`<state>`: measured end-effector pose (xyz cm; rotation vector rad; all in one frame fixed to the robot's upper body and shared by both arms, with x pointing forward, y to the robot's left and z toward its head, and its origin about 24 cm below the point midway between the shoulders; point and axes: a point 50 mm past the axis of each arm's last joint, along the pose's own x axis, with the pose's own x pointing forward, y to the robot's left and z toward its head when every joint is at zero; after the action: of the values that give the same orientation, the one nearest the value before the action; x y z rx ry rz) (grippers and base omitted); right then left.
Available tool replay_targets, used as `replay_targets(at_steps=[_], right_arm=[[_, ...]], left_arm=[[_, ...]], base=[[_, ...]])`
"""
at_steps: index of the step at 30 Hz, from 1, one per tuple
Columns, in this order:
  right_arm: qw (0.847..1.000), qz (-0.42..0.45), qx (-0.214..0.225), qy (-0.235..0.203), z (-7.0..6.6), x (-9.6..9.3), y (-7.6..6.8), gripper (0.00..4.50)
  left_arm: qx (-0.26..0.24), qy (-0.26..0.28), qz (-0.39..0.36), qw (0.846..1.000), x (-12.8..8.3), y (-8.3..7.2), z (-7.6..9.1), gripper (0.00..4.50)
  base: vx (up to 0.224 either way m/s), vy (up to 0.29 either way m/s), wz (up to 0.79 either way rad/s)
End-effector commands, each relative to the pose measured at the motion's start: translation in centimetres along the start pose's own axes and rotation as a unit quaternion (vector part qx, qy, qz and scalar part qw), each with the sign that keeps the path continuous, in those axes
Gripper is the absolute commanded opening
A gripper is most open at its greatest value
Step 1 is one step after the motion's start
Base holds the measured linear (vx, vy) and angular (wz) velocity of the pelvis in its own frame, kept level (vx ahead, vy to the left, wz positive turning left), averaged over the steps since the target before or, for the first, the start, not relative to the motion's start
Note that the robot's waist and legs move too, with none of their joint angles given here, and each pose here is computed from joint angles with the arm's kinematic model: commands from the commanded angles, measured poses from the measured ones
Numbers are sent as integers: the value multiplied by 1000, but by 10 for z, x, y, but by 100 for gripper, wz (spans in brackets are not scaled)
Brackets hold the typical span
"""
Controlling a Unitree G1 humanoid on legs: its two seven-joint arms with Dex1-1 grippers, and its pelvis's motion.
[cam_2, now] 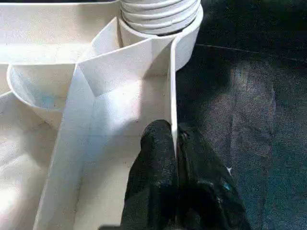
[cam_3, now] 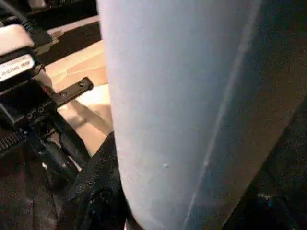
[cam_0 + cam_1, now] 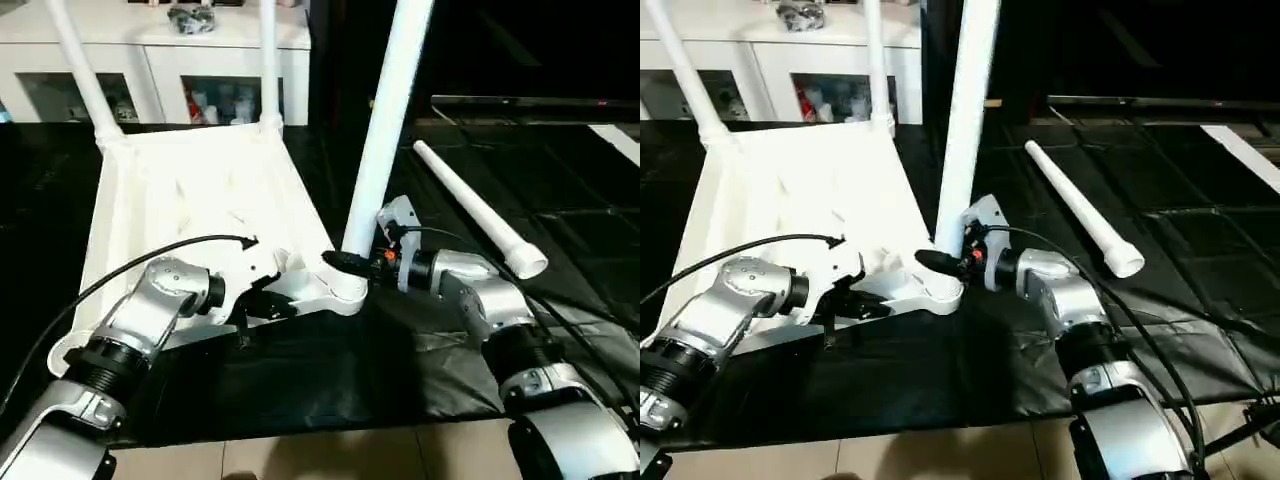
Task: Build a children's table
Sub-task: Insert table leg to table base
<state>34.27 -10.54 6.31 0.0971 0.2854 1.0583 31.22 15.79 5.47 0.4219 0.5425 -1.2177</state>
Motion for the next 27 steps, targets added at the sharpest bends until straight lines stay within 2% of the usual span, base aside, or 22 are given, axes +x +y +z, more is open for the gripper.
replay_targets(at_steps=[1,9,10,13,16,19,21,25,27], right_arm=[[999,-27,31,11,-14,-9,-7,191],[996,-51,66,-20,-28,-22,-9,191],[995,-64,77,-30,-36,-26,-8,191],[992,-78,86,-41,-43,-29,-8,191],[987,-99,108,-60,-60,-36,-2,191],[987,-102,110,-64,-67,-39,3,191],[990,-101,84,-49,-71,-42,7,191],[997,-81,-3,21,-79,-46,15,191],[997,-70,-21,39,-81,-47,17,191]], left_arm=[[22,-31,-7,999,1,0,13,0],[19,-36,2,999,-1,2,13,0],[18,-39,6,999,-2,4,14,0],[16,-41,11,999,-2,5,15,0],[14,-41,22,999,-4,9,16,0],[12,-40,31,999,-4,11,16,0],[13,-39,36,998,-5,13,16,0],[14,-36,43,998,-7,15,16,0],[13,-36,47,998,-7,17,17,0]], base=[[0,0,0],[0,0,0],[0,0,0],[0,0,0],[0,0,0],[0,0,0],[0,0,0],[0,0,0],[0,0,0]])
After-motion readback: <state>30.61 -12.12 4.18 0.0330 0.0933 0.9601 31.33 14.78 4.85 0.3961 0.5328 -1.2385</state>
